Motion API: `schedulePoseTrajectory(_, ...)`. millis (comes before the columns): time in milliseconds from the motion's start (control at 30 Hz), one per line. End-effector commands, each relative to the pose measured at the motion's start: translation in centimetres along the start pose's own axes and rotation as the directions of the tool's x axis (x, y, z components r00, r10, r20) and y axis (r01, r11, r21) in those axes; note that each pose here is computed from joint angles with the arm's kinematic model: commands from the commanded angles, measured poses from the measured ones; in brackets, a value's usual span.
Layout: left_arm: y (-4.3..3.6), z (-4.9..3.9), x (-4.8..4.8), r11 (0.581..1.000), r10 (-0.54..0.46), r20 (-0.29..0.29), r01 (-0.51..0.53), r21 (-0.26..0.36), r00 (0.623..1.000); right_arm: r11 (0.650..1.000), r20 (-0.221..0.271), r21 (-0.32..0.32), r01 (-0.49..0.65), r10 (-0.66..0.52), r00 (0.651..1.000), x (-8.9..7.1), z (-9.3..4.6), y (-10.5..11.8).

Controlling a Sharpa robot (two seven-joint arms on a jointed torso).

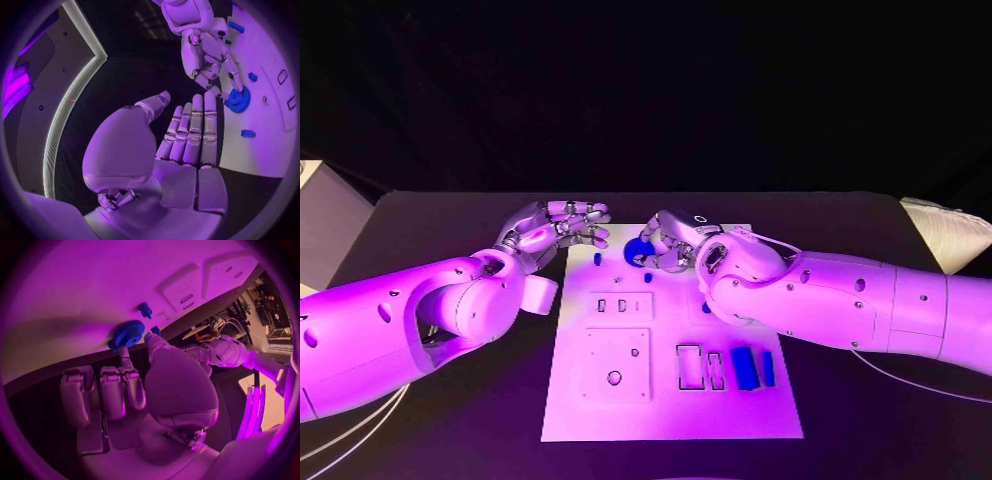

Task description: Assemble the parts on the task board

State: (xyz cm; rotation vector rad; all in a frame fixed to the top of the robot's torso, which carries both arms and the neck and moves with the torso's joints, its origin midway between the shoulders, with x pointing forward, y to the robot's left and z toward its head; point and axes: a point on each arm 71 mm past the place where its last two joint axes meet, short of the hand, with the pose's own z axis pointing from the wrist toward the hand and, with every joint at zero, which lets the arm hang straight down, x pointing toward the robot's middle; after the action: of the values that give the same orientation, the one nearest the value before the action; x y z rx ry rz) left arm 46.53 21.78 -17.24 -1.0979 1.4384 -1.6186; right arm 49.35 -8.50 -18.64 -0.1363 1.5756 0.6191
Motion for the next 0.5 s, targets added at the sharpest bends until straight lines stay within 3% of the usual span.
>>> schedulePoseTrajectory(33,-0.12,0.03,0.2,1.0,0.0,-0.015,0.0,0.006,1.0,1.0,-0.03,-0.014,-0.004,0.004,1.0,0.31,-0.12,0.13)
schedulePoseTrajectory(500,-0.13,-0.02,0.07,1.0,0.002,-0.01,-0.002,0.005,1.0,1.0,-0.05,0.024,0.021,-0.02,0.999,0.33,-0.38,-0.8)
